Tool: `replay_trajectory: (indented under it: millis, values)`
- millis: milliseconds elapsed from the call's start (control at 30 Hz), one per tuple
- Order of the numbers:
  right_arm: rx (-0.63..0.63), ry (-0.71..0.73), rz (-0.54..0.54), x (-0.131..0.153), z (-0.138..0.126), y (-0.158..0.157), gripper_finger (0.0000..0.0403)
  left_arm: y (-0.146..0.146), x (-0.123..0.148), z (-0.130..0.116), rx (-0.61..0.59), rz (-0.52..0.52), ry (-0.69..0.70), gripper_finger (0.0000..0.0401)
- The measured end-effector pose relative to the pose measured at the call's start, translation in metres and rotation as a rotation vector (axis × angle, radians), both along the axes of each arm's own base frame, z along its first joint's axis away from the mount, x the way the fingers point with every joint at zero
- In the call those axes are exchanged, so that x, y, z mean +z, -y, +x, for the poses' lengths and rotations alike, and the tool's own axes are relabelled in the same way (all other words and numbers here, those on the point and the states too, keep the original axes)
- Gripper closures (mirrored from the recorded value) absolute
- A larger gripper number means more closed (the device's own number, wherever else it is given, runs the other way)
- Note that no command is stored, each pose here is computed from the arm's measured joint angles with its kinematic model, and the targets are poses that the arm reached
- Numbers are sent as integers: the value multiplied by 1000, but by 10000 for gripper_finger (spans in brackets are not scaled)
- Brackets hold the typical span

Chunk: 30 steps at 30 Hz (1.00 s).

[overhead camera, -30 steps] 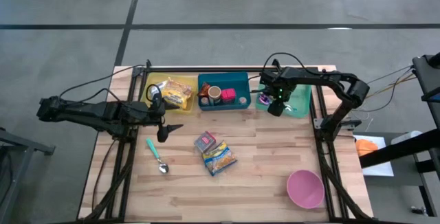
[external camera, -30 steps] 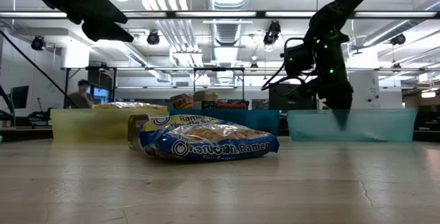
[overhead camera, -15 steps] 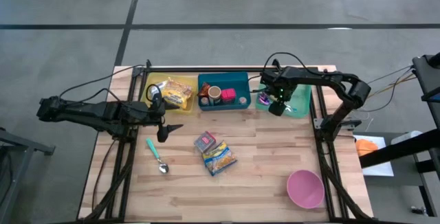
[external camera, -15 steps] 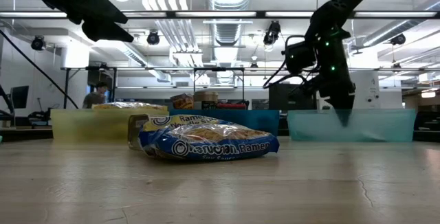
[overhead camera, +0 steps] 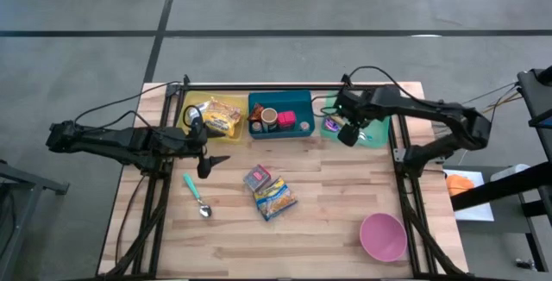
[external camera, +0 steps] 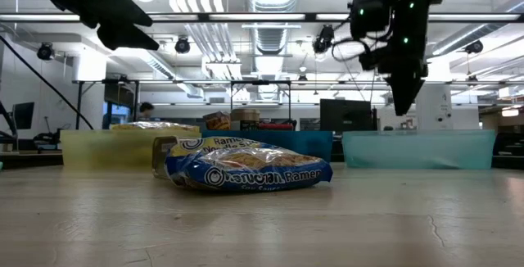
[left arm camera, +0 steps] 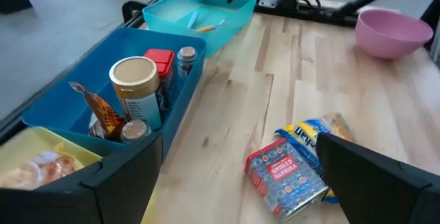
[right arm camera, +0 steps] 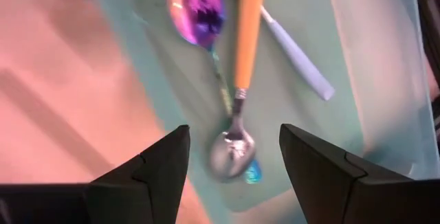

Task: Pick & Place Food Item
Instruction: Put the blue noodle pack into the yellow bin

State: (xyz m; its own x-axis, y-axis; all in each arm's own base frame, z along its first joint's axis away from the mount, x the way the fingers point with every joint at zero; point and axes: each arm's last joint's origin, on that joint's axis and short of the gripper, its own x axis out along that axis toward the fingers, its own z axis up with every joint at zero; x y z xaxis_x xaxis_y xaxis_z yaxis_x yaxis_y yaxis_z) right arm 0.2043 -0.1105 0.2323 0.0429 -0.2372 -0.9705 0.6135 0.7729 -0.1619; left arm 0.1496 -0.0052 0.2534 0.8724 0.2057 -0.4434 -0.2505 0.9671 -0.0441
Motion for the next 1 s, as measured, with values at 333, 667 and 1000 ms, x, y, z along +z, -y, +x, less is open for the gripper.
replay_trajectory:
  millis: [333,667,1000]
  values:
    - [22,49,-71,6,13,-40,178,3,2,13,12,-152,75,14]
    - [53,105,-176,-3,25,-74,178,12,-4,51,-136,-319,-39,14]
    - [285,512,-211,-18,47,-106,178,24,-46,79,-271,-485,-295,14]
